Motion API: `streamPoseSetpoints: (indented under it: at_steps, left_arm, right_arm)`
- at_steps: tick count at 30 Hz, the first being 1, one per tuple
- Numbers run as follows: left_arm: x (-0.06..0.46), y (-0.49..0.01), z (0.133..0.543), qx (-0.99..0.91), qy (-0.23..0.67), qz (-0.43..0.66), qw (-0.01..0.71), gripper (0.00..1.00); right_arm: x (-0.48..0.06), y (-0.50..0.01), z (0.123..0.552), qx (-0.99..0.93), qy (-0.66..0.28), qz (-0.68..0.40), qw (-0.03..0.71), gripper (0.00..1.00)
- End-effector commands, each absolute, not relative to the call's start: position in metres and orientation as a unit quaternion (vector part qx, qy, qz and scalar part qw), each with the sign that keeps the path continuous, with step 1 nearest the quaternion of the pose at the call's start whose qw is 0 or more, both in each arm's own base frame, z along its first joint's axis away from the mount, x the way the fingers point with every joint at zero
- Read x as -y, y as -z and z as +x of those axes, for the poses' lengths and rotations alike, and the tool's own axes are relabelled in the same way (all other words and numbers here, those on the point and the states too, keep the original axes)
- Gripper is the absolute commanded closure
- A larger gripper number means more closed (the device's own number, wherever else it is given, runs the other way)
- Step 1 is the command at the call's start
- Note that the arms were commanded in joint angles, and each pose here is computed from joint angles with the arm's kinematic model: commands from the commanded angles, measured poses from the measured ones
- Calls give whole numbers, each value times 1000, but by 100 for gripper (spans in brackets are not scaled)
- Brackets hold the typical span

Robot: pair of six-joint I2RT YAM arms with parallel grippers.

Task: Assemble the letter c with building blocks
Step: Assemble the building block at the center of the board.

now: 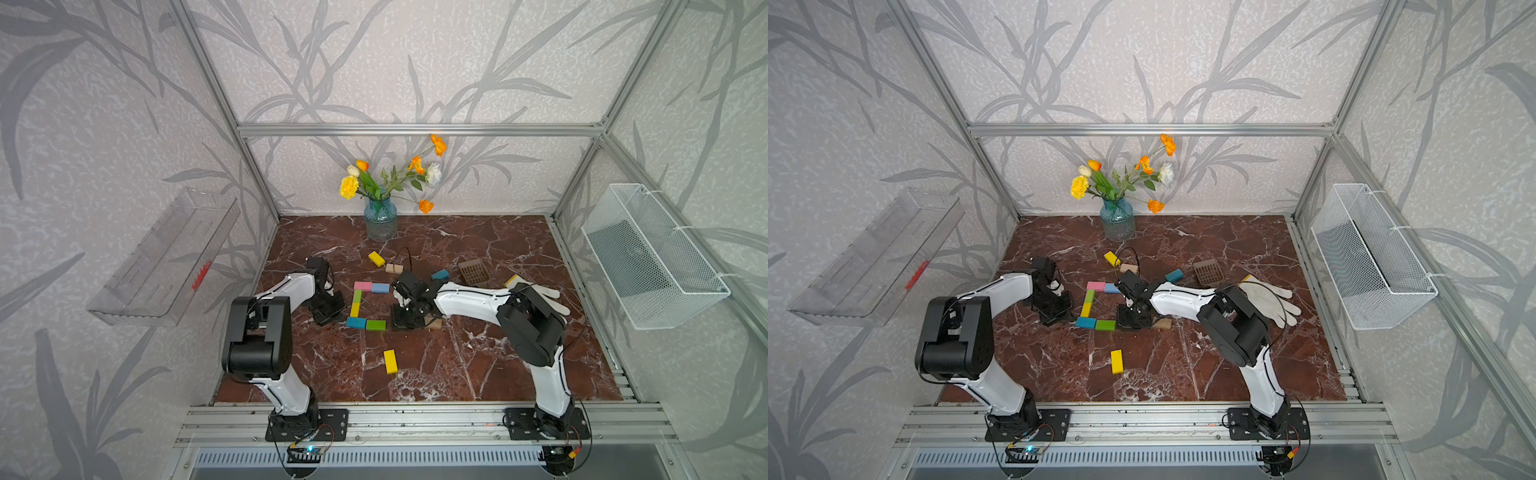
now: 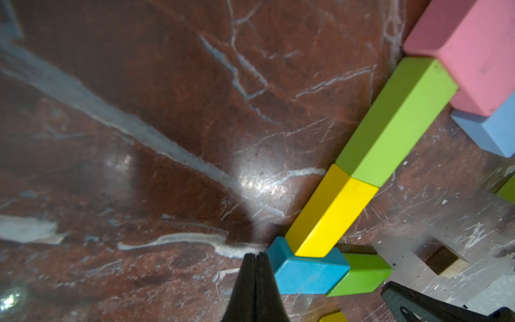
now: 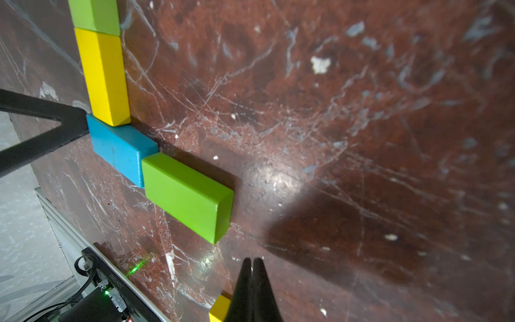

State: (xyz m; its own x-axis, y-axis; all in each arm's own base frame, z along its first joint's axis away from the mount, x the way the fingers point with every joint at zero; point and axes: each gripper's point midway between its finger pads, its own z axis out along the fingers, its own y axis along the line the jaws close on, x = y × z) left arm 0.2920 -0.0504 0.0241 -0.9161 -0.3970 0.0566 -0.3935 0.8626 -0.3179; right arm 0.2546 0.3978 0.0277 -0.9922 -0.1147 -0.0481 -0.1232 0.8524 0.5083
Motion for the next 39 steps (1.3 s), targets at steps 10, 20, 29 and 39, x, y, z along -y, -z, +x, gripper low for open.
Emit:
streamPoseSetpoints:
  at_steps: [10,20,29,39]
  left_arm:
    - [57,-18,285,-967,172,-189,-16,100]
    - [63,-18,284,-966,179,-183,-21,100]
    - [60,-18,283,-968,170,-182,-23,100]
    - [45,-43,295,-973,138,-182,45,90]
  right_arm:
    - [-397,-17,253,-963,-263,-48,-6,100]
    - [-399,-12,253,-962,-268,-44,-11,100]
    - [-402,-12,254,-961,-273,-40,-12,100]
    - [-368,-48,268,-969,-235,-65,43,92]
